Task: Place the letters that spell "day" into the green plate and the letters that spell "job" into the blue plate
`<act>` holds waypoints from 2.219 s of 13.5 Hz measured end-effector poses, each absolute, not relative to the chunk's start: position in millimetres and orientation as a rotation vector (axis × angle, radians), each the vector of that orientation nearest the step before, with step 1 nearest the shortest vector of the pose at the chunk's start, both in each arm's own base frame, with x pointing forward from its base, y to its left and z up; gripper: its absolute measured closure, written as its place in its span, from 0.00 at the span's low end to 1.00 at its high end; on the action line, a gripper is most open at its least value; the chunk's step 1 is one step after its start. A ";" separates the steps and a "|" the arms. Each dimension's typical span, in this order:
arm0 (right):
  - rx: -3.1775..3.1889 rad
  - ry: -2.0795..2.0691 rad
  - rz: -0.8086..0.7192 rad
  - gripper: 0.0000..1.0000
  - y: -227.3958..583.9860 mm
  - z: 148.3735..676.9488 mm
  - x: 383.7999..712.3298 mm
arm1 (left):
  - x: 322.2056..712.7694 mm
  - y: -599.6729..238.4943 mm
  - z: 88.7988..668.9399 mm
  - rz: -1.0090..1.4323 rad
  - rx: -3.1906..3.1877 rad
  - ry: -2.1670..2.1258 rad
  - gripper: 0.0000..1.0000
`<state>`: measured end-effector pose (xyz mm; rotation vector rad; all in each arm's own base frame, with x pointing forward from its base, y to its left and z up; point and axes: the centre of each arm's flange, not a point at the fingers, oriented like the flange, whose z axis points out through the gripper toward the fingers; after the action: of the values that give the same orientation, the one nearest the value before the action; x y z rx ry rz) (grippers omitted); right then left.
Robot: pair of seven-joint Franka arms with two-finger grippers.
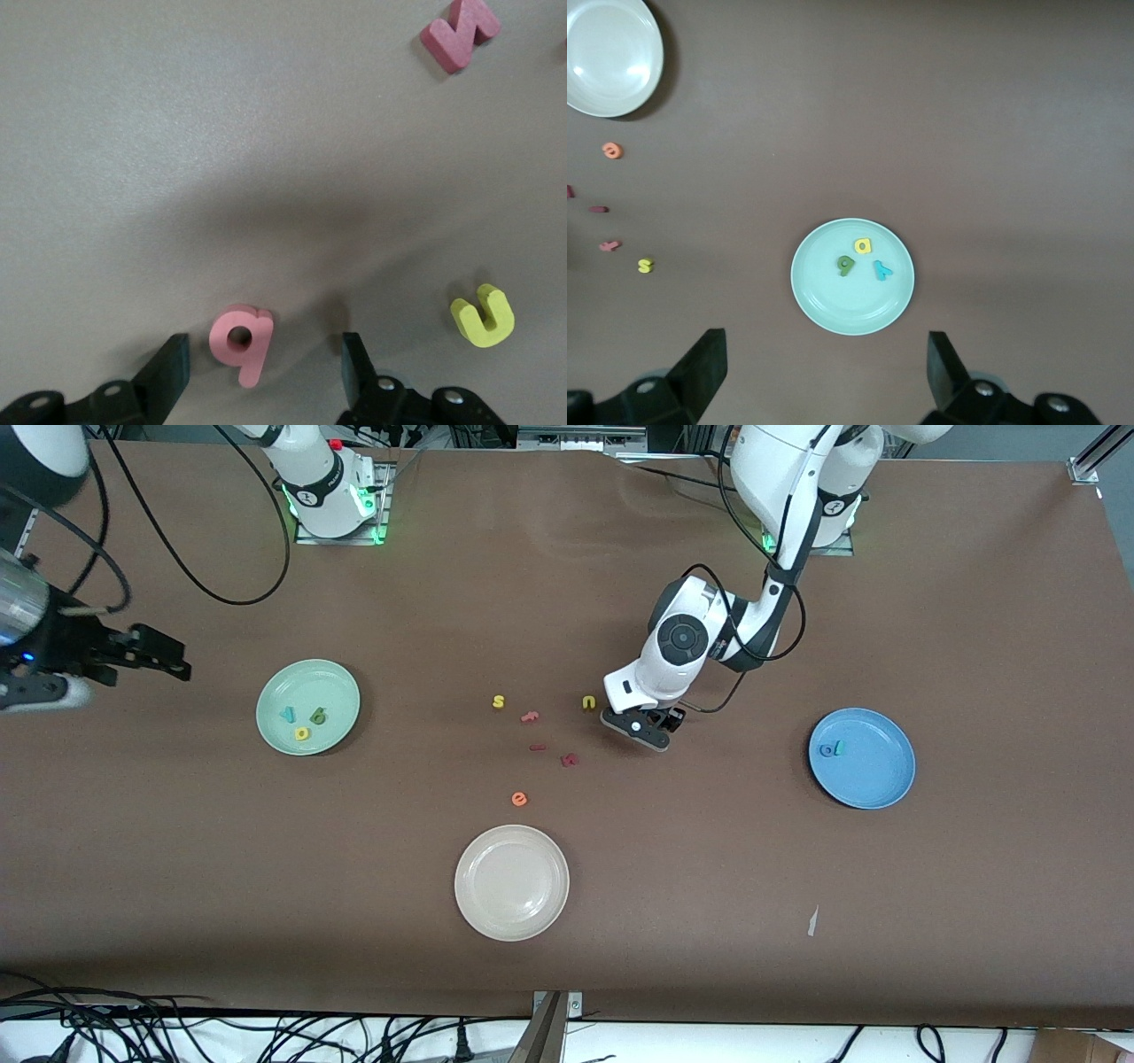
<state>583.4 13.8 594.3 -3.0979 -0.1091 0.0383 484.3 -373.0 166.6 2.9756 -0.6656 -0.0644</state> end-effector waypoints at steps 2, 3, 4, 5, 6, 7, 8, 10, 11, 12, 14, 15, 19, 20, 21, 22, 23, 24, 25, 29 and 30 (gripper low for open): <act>-3.115 -0.083 0.032 0.00 15.8 605.0 571.1 | 484.8 -372.3 166.7 -0.063 2.977 -0.666 0.26; -3.122 -0.042 0.038 0.00 17.4 604.7 566.7 | 486.1 -370.9 166.9 -0.061 2.980 -0.665 0.34; -3.127 -0.022 0.050 0.00 18.2 601.9 564.0 | 487.0 -370.8 167.7 -0.057 2.980 -0.665 0.48; -3.128 -0.012 0.061 0.00 18.1 598.3 563.1 | 487.0 -373.4 169.1 -0.053 2.976 -0.669 0.60; -3.128 -0.005 0.068 0.00 16.9 595.6 563.1 | 486.5 -375.2 170.5 -0.051 2.975 -0.677 0.68; -3.128 0.001 0.071 0.00 15.1 594.0 563.0 | 486.4 -375.5 170.4 -0.050 2.976 -0.683 0.69; -3.128 0.006 0.076 0.00 13.3 592.5 562.8 | 486.3 -375.8 170.4 -0.049 2.977 -0.689 0.69; -3.128 0.013 0.065 0.00 11.6 591.1 563.7 | 488.8 -374.0 171.3 -0.041 2.979 -0.685 0.69; -3.128 0.017 0.043 0.00 10.2 590.7 565.4 | 496.2 -367.5 174.2 -0.023 2.984 -0.664 0.69; -3.128 0.020 0.015 0.00 9.3 589.3 567.5 | 509.4 -354.6 181.8 0.002 2.991 -0.625 0.71; -3.128 0.015 0.001 0.00 11.4 586.6 568.7 | 544.4 -307.9 211.7 0.045 3.004 -0.521 0.72; -3.128 0.012 0.002 0.00 12.8 586.6 568.6 | 562.7 -273.5 231.3 0.044 3.008 -0.474 0.72; -3.127 -0.008 -0.001 0.00 20.3 587.4 568.1 | 598.7 -105.7 277.0 0.034 2.998 -0.434 0.72; -3.127 -0.016 -0.002 0.00 24.8 587.6 567.9 | 595.1 -69.8 274.4 0.020 2.994 -0.453 0.72; -3.127 -0.020 -0.003 0.00 29.0 587.8 567.6 | 588.7 -41.4 268.4 0.000 2.989 -0.474 0.72; -3.127 -0.027 -0.004 0.00 32.3 588.0 567.4 | 581.5 -18.3 261.3 -0.023 2.986 -0.503 0.72; -3.126 -0.032 -0.004 0.00 34.5 588.1 567.3 | 576.3 -2.4 255.8 -0.046 2.992 -0.538 0.72; -3.126 -0.034 -0.004 0.00 35.5 588.2 567.2 | 573.2 7.0 252.5 -0.062 3.000 -0.555 0.72; -3.126 -0.034 -0.004 0.00 35.4 588.2 567.2 | 570.9 11.1 250.0 -0.074 3.003 -0.565 0.72; -3.126 -0.028 -0.004 0.00 33.9 588.2 567.2 | 568.4 5.2 247.2 -0.084 2.996 -0.582 0.36; -3.126 -0.026 -0.004 0.00 33.3 588.1 567.3 | 568.3 4.8 247.2 -0.084 2.996 -0.583 0.25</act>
<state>567.3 33.3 588.1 -3.1264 -0.0258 -0.0037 568.3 4.8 247.2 2.9956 -0.5827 -0.0843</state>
